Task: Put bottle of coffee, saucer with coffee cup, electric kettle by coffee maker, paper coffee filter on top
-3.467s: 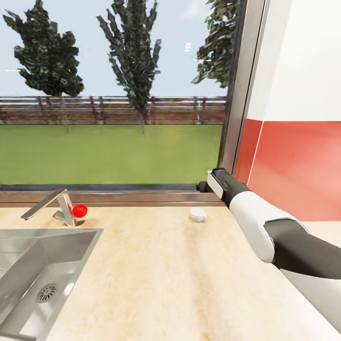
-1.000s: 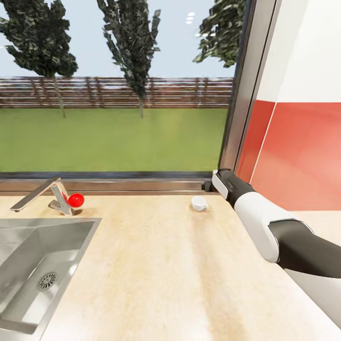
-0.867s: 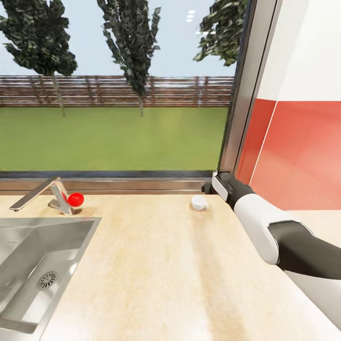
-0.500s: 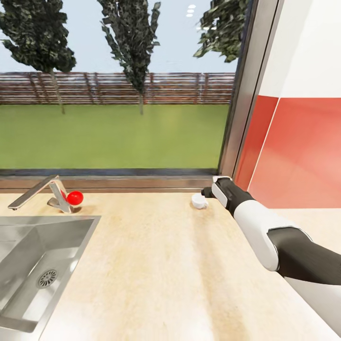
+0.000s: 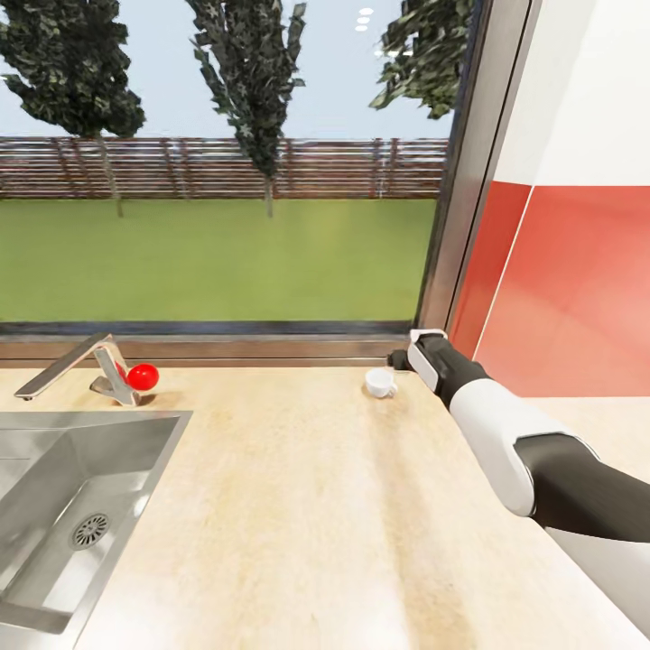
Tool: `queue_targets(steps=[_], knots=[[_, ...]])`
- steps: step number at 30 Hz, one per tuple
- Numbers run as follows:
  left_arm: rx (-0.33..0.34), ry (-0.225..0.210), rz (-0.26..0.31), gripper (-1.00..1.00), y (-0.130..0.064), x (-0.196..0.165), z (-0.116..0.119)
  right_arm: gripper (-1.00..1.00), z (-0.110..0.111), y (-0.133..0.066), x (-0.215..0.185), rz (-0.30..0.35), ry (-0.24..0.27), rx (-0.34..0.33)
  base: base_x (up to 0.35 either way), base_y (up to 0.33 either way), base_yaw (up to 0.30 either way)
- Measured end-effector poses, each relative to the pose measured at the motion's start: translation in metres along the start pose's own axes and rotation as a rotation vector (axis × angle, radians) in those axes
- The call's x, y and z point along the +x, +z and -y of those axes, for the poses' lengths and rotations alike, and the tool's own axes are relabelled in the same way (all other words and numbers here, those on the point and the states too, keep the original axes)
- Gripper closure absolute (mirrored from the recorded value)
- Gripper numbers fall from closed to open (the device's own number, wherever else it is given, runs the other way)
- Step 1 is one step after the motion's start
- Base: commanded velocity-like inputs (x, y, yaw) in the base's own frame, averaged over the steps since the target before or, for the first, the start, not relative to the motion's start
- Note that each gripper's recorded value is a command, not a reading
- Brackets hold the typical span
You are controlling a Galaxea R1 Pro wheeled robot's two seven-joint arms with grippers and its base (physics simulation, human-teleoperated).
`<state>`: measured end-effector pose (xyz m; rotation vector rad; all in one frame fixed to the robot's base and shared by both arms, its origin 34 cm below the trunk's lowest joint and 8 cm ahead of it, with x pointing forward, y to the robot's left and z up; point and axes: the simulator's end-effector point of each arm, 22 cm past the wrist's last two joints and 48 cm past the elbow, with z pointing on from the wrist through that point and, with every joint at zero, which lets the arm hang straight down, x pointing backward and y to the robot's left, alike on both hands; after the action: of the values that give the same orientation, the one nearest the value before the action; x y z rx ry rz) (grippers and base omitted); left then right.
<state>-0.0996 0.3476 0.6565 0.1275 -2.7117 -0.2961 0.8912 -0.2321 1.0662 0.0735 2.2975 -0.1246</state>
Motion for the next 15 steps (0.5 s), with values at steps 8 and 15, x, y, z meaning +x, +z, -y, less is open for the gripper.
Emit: queue_targets(steps=[8,15], knots=[[-0.001,0.0,0.0,-1.0,0.0,0.0,-0.0004,-1.0,0.0005,-0.0016,-0.0054,0.013,0.001,-0.002,0.0,0.0,0.0],[0.001,0.0,-0.001,-1.0,-0.0001,0.0005,0.0016,-1.0,0.0016,-0.0013,-0.0051,0.013,0.0,0.001,0.023,0.0,0.0]])
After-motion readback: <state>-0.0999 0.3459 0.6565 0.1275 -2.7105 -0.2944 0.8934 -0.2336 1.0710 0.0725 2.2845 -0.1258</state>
